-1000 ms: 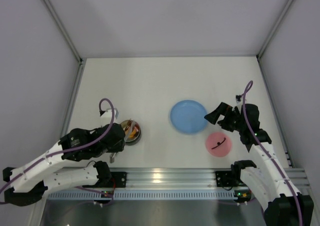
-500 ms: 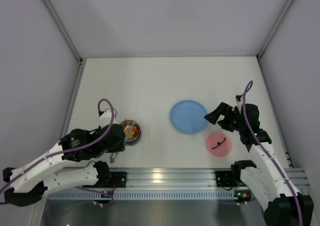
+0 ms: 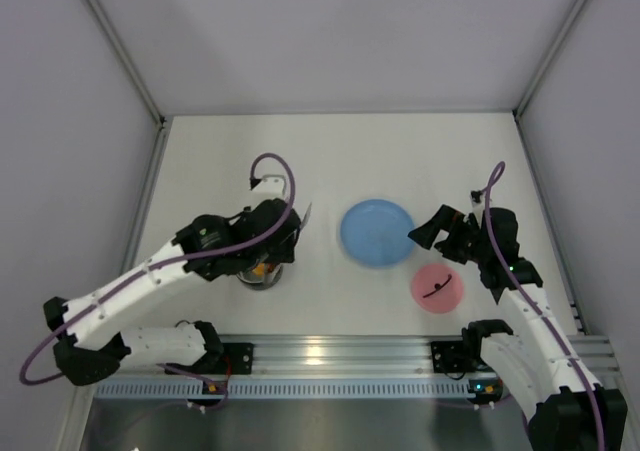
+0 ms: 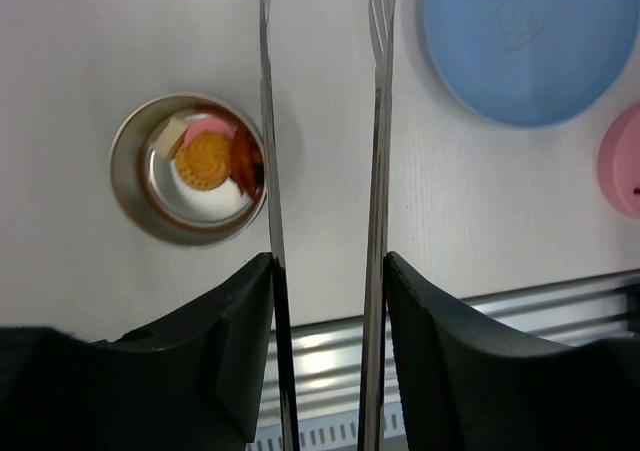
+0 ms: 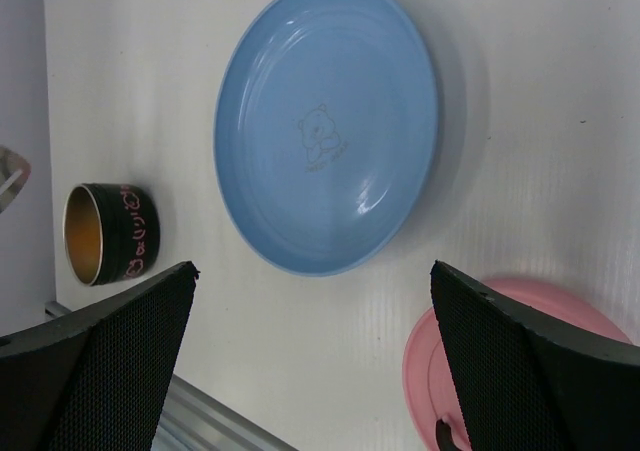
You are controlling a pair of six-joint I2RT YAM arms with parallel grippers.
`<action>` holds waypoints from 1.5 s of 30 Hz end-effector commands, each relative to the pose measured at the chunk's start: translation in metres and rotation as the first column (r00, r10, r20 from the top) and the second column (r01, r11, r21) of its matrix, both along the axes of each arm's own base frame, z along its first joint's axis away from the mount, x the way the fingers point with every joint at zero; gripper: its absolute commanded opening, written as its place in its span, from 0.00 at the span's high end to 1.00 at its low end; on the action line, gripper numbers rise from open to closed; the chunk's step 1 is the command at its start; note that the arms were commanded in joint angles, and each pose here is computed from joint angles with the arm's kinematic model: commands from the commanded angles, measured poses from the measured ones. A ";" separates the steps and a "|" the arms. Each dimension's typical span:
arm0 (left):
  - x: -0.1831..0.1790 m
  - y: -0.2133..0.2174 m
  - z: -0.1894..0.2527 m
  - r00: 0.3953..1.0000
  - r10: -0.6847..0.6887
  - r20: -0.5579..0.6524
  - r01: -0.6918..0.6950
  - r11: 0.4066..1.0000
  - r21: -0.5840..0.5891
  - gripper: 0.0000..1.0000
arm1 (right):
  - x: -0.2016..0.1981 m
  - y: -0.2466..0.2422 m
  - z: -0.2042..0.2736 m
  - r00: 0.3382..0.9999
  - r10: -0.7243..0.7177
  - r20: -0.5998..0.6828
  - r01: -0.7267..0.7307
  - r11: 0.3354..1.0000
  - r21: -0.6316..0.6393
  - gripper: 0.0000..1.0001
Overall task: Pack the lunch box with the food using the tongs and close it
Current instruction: Place the clamp at the center of the board.
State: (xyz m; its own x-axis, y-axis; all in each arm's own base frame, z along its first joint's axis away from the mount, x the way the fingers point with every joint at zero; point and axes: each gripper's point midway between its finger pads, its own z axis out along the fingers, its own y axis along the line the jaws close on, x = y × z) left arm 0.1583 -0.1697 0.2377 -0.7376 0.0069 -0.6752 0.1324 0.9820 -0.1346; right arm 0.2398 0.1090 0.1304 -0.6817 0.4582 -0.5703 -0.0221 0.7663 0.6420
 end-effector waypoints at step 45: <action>0.304 -0.099 -0.159 0.988 -0.037 -0.151 0.023 0.995 -0.094 0.25 | -0.005 -0.006 0.046 0.995 0.014 0.098 -0.010 0.999 -0.042 0.01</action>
